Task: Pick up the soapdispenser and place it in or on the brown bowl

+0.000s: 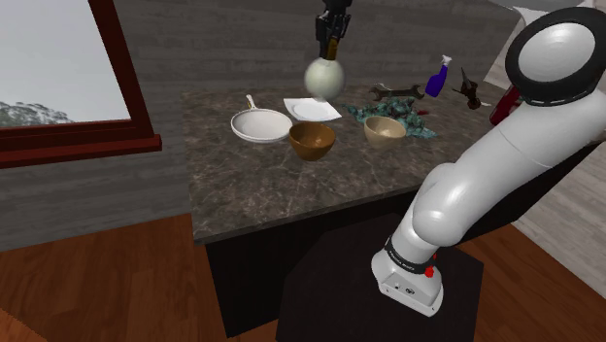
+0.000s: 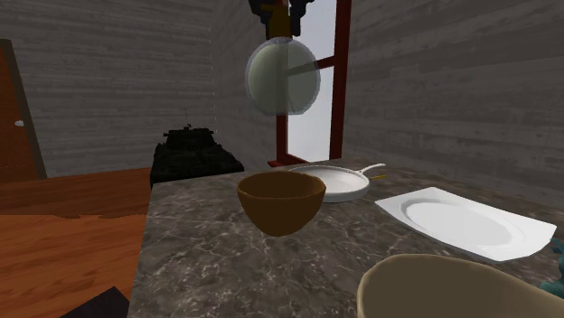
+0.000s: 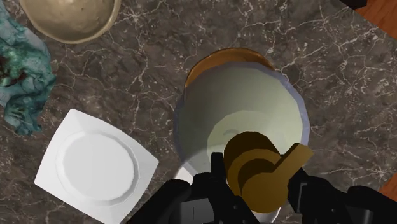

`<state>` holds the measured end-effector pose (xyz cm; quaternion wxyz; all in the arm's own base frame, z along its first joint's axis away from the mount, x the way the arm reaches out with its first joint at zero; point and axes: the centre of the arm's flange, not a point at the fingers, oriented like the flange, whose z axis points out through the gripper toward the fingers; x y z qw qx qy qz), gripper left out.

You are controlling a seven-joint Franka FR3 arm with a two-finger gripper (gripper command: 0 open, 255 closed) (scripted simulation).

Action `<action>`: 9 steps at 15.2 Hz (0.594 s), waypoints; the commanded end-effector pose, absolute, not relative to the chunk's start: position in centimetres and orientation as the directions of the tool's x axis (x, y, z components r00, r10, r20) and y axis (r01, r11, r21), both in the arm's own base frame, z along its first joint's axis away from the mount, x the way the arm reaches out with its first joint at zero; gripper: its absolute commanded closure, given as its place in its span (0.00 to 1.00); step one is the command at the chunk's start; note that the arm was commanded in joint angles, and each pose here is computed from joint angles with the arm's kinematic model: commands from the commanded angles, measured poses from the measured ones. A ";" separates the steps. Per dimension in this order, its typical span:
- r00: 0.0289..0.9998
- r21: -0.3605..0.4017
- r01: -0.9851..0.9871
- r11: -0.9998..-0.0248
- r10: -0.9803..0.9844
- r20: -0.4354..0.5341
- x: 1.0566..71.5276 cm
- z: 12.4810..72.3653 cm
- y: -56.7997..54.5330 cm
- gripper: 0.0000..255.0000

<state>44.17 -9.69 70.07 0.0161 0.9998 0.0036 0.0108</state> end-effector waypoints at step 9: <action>1.000 0.032 0.005 -0.999 0.006 0.022 44.2 65.3 -9.2 1.00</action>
